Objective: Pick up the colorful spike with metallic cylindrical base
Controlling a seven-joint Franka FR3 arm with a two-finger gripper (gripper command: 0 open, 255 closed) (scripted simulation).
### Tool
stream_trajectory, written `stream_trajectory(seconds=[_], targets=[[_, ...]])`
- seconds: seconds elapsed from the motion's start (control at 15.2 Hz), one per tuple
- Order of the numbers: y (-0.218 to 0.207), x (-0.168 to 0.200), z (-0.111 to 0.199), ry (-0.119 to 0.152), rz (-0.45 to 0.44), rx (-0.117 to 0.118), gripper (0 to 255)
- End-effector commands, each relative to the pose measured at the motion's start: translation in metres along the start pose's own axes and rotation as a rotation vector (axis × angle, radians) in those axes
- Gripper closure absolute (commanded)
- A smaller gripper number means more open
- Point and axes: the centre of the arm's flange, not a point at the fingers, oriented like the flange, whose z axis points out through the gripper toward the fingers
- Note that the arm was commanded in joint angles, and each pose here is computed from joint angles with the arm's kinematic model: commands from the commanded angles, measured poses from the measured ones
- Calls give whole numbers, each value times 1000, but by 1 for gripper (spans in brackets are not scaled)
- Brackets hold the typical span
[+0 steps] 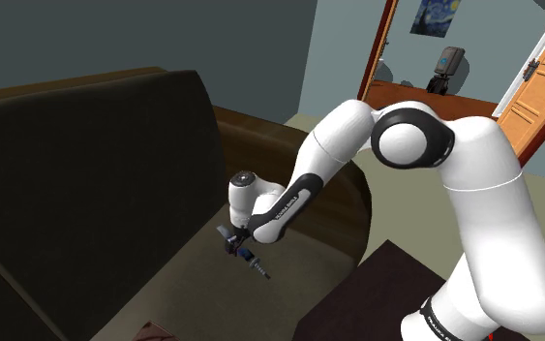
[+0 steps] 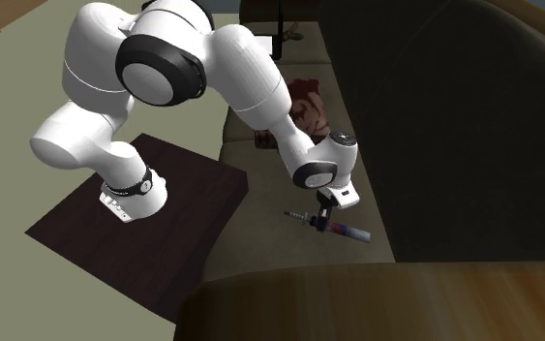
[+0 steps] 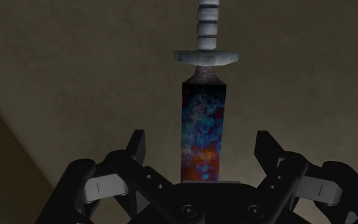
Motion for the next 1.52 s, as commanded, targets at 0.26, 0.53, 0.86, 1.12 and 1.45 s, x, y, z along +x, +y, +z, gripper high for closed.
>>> stream_trajectory(seconds=[0.26, 0.53, 0.86, 1.12, 1.45], targets=[[-4, 0, 30, 0, -1, 0, 0], [-3, 0, 30, 0, -1, 0, 255], [-3, 0, 30, 0, -1, 0, 255], [-3, 0, 19, 0, -1, 0, 255], [0, 1, -7, 0, -1, 0, 255]])
